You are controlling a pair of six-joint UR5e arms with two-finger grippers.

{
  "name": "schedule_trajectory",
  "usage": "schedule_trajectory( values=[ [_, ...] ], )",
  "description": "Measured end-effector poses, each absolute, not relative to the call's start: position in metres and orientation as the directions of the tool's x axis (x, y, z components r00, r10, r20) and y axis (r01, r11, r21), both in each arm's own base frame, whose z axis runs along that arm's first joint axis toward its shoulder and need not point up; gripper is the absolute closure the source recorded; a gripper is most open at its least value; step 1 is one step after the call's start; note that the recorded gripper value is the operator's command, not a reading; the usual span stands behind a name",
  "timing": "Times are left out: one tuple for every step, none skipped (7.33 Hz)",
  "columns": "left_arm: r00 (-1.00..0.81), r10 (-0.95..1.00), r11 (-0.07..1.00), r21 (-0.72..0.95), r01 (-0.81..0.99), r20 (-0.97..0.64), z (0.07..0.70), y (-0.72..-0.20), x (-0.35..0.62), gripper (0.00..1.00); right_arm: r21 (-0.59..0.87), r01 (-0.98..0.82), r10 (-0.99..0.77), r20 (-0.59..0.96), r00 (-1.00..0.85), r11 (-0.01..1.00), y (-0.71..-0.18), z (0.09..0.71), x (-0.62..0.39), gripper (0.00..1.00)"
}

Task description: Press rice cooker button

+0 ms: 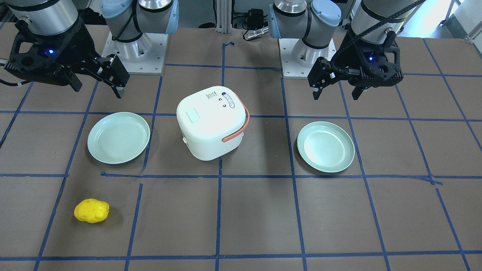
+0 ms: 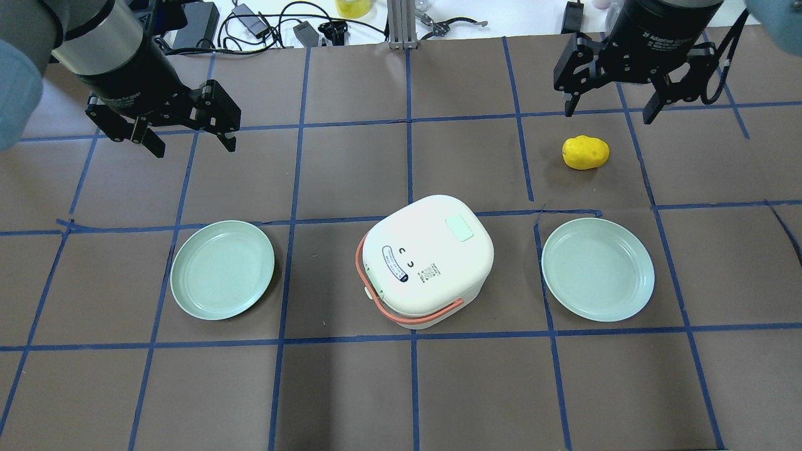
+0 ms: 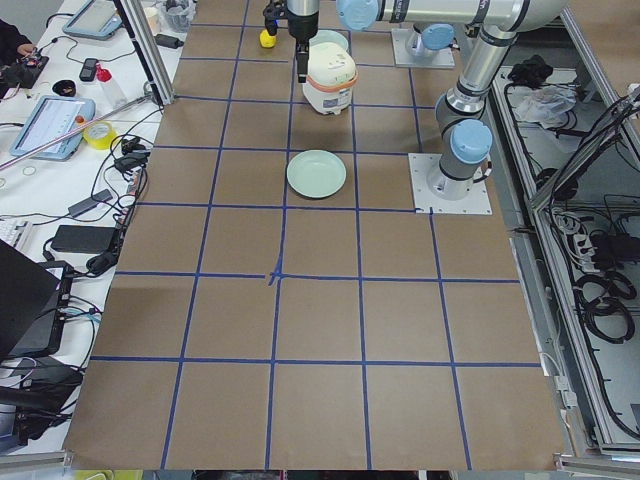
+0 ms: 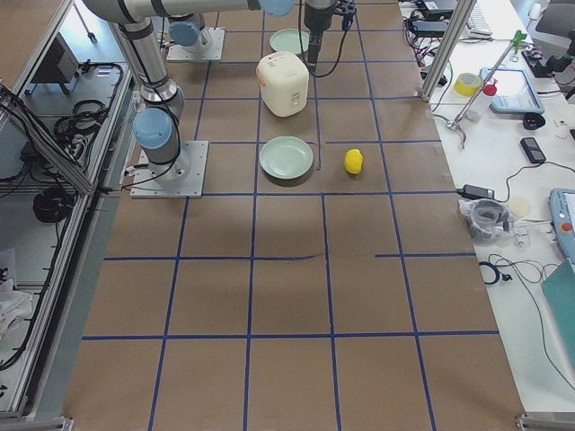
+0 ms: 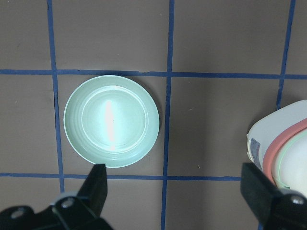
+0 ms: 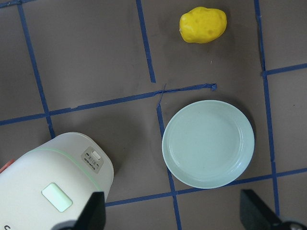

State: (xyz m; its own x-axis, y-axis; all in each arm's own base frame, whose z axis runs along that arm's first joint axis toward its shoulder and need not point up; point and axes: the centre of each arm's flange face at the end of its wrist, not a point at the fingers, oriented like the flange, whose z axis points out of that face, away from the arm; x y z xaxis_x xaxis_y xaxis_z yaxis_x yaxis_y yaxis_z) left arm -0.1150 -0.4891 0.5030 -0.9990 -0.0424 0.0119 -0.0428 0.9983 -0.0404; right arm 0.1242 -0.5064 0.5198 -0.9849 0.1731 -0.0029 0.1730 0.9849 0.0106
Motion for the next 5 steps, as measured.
schedule_trajectory(
  values=[
    [-0.999,-0.042,0.998,-0.04,-0.043,0.012,0.503,-0.489,-0.115,0.0,0.019,0.172,0.172,-0.006,-0.985,0.985,-0.506,0.515,0.125,0.21],
    [-0.999,-0.042,0.998,-0.04,-0.042,0.012,0.503,-0.489,-0.115,0.0,0.024,0.171,0.171,-0.008,-0.985,0.985,-0.505,0.512,0.126,0.43],
    [-0.999,-0.042,0.998,-0.04,-0.043,0.012,0.503,-0.489,-0.115,0.0,0.026,0.169,0.169,-0.01,-0.986,0.985,-0.504,0.51,0.127,0.72],
    [-0.999,-0.043,0.998,-0.04,-0.043,0.012,0.503,-0.489,-0.115,0.0,0.03,0.161,0.162,-0.012,-0.987,0.986,-0.504,0.508,0.132,0.94],
    [-0.999,-0.043,0.998,-0.04,-0.044,0.012,0.503,-0.489,-0.115,0.0,0.035,0.145,0.146,-0.012,-0.989,0.989,-0.501,0.506,0.143,1.0]
  ],
)
